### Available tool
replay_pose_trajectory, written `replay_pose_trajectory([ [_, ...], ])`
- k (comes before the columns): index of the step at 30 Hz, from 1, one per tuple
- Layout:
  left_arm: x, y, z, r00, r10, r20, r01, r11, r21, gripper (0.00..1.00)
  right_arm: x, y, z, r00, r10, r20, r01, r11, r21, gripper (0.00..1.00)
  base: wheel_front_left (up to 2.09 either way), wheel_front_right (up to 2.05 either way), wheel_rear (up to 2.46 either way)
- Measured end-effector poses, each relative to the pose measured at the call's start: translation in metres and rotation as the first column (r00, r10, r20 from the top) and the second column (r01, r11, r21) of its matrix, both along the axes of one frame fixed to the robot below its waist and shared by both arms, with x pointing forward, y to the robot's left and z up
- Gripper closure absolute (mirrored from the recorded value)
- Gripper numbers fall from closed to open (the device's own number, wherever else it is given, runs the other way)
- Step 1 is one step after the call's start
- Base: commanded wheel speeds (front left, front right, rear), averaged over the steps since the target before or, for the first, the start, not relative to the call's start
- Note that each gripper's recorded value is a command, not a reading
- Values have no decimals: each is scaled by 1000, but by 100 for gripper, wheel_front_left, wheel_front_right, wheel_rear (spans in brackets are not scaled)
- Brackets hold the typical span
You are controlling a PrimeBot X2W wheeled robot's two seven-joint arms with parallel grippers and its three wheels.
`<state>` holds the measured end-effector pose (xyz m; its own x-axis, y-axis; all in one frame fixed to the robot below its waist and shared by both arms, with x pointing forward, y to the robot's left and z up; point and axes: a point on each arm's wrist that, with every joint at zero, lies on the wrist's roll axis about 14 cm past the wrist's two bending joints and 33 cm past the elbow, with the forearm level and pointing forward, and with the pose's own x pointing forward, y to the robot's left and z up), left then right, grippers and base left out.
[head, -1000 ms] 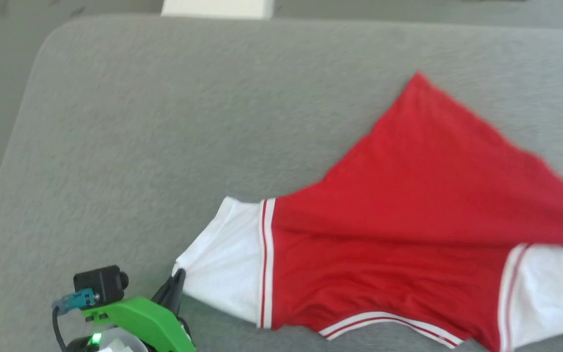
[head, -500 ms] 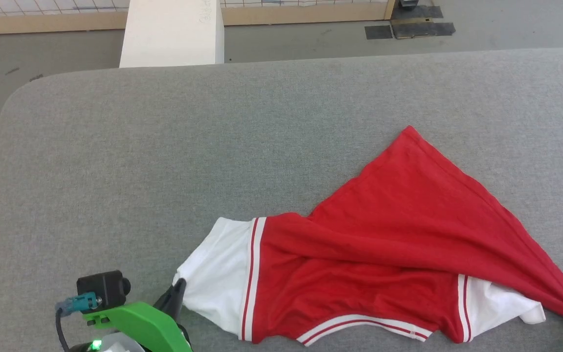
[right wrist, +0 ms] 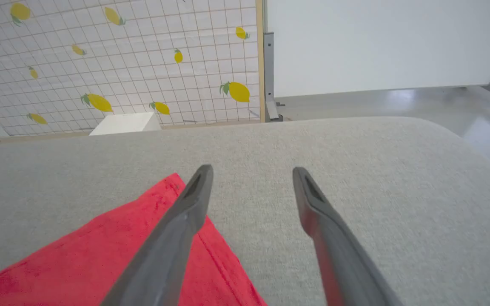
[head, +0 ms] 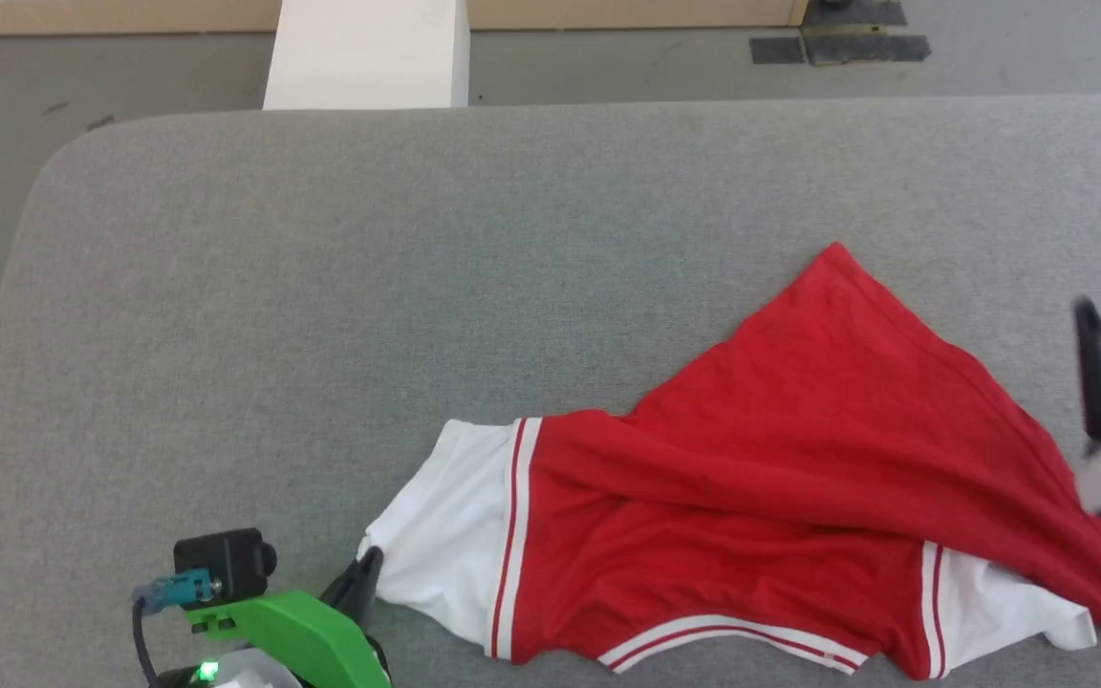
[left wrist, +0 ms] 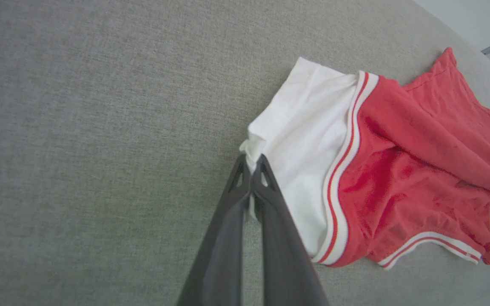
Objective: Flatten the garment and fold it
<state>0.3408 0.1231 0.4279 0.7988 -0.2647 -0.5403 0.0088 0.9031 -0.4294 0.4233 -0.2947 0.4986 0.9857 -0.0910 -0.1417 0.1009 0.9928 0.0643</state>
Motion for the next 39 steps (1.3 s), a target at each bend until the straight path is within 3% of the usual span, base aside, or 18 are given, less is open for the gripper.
replay_pose_trajectory([
  [6,3,-1,-4,1000,6,-13,-6,1000,-7,100,52,46,-1,988,155,19,-155,987,-31,0,0,0,0],
  [13,12,0,-10,999,26,-23,-27,999,-18,100,97,72,-48,951,229,-205,-244,969,-48,0,0,0,0],
  [16,15,2,-15,999,43,-32,-44,999,-16,100,107,78,-76,906,236,-351,-267,963,-42,0,0,0,0],
  [22,14,8,-29,995,73,-68,-74,997,-13,100,113,96,-122,773,254,-581,-322,947,-15,0,0,0,0],
  [23,14,9,-31,994,82,-72,-83,997,-11,100,113,99,-126,752,255,-608,-330,944,-13,12,0,0,0],
  [24,14,11,-33,993,89,-75,-90,996,-10,100,116,100,-128,736,253,-627,-336,942,-14,47,0,0,0],
  [25,12,13,-36,991,100,-87,-101,995,-6,100,120,102,-129,709,251,-659,-349,937,-18,100,0,0,0],
  [27,12,14,-36,991,104,-82,-104,995,-5,100,119,106,-129,703,258,-663,-352,936,-9,100,0,0,0],
  [32,13,12,-30,994,95,-62,-96,995,-9,100,116,105,-114,782,278,-558,-349,937,-23,100,0,0,0],
  [39,10,12,-15,997,80,-17,-80,997,-3,100,97,101,-72,927,282,-246,-291,957,2,100,0,0,0],
])
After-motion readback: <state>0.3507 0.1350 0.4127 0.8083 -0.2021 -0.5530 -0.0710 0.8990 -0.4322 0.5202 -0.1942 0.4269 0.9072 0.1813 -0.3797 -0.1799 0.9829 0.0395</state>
